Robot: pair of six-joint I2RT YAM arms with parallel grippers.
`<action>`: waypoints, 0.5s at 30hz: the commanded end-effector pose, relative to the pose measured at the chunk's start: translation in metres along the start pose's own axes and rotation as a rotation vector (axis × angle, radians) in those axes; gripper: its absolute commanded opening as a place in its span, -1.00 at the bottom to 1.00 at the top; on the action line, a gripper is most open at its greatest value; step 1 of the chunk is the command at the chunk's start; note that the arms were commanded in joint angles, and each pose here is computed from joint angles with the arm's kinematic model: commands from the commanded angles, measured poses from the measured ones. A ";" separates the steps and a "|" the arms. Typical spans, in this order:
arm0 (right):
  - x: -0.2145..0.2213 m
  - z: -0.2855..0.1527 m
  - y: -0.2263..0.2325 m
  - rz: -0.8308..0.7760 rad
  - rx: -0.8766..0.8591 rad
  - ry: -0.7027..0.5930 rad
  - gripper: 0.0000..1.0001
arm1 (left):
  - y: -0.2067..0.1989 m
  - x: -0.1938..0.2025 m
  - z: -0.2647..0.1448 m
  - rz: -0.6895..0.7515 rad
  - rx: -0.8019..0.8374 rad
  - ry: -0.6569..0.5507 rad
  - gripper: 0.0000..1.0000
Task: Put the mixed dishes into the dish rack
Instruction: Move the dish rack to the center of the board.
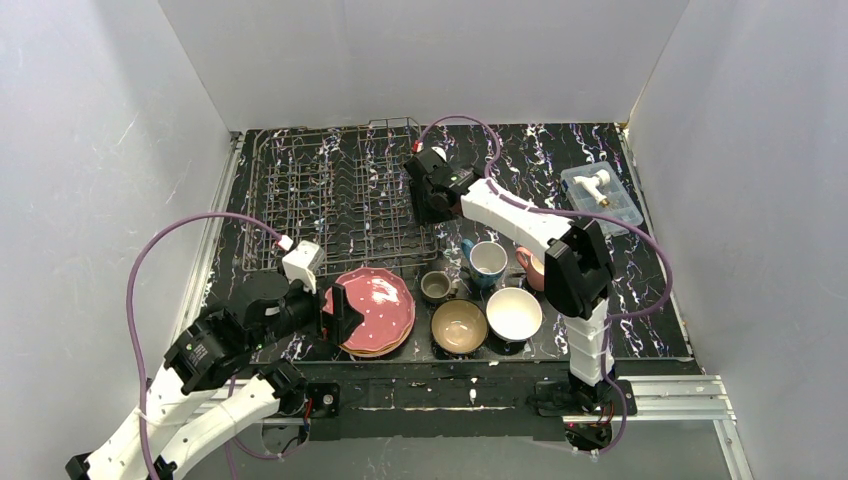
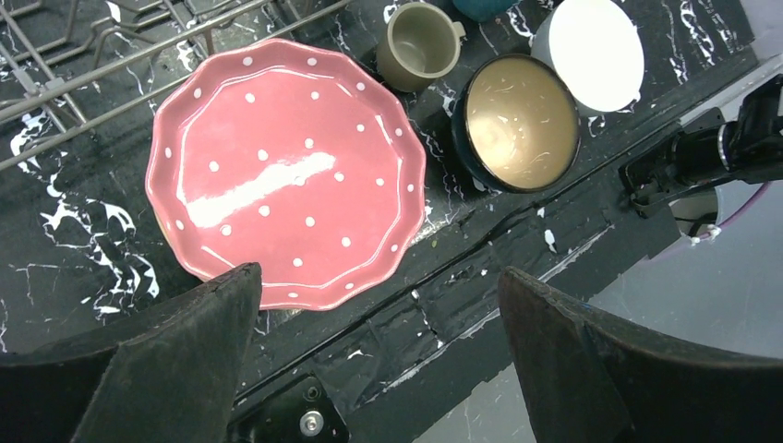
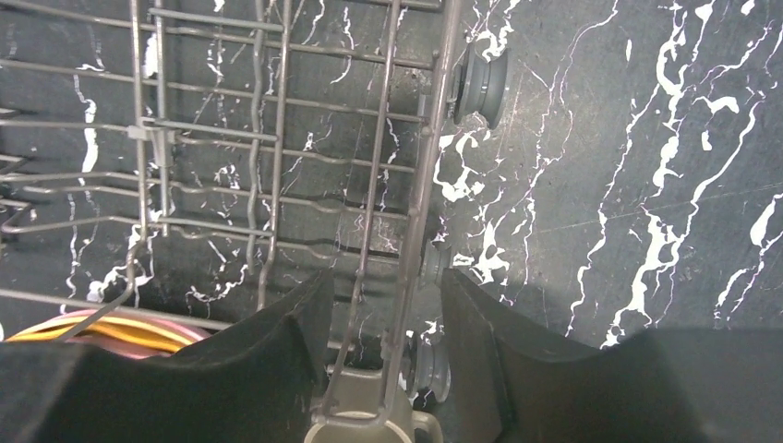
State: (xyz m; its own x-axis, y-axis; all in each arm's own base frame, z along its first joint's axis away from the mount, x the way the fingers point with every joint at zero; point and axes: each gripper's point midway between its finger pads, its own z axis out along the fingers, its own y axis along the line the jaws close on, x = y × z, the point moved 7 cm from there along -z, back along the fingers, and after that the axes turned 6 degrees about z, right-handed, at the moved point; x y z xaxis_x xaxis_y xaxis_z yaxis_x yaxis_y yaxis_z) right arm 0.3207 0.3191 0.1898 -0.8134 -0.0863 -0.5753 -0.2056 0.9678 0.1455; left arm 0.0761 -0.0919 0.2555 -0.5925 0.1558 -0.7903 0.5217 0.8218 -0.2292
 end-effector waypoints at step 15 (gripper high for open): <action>-0.015 0.032 0.003 0.048 0.069 -0.056 -0.16 | -0.002 0.004 0.003 0.015 0.052 -0.047 0.99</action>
State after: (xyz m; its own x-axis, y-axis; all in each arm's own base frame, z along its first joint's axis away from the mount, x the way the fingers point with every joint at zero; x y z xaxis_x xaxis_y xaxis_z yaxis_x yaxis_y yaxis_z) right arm 0.3351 0.3251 0.1652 -0.8184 -0.0821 -0.5687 -0.1648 0.9817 0.0955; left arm 0.0750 -0.0940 0.2518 -0.5648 0.1373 -0.8137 0.5478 0.7998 -0.2453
